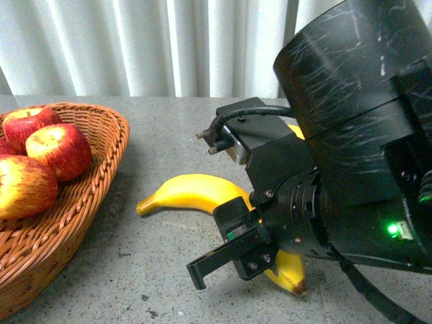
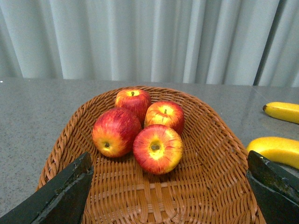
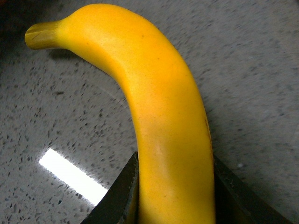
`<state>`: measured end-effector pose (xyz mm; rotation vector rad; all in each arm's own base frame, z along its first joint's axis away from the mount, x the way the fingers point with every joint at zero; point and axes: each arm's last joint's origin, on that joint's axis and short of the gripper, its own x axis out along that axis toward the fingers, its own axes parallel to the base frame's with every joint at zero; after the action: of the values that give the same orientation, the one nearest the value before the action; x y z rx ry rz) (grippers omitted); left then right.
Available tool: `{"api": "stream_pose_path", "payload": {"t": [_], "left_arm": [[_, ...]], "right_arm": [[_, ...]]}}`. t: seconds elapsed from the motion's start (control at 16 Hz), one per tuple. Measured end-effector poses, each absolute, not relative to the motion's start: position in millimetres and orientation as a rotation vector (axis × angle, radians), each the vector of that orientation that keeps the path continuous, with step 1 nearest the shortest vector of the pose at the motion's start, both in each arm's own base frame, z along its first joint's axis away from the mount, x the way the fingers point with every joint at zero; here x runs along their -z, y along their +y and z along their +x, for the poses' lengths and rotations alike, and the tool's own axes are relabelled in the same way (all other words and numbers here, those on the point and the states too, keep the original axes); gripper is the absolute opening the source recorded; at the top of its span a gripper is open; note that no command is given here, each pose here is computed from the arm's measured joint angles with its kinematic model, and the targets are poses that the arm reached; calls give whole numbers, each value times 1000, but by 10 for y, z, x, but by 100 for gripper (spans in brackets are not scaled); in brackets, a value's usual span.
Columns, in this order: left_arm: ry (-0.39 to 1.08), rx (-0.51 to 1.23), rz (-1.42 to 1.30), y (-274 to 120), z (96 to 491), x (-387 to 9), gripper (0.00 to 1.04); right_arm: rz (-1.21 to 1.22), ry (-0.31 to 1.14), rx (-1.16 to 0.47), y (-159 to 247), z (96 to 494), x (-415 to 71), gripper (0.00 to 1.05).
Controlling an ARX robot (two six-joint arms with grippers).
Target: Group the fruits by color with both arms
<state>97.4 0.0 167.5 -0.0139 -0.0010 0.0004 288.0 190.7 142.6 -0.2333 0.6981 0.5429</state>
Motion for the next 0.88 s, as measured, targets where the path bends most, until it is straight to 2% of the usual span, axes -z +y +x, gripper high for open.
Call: {"api": "stream_pose_path", "payload": {"t": [0.25, 0.38, 0.5, 0.63, 0.88], "left_arm": [[-1, 0, -14, 0, 974, -1675, 98], [-1, 0, -14, 0, 974, -1675, 98], [-1, 0, -14, 0, 974, -1675, 98], [-1, 0, -14, 0, 974, -1675, 98], [-1, 0, -14, 0, 974, -1675, 98]], "right_arm": [[-74, 512, -458, 1421, 3055, -2022, 33], [-13, 412, -403, 989, 3066, -2339, 33], [12, 361, -324, 505, 3002, -2443, 33], [-7, 355, -227, -3, 2883, -2392, 32], [-50, 482, -95, -679, 2613, -2054, 32]]}}
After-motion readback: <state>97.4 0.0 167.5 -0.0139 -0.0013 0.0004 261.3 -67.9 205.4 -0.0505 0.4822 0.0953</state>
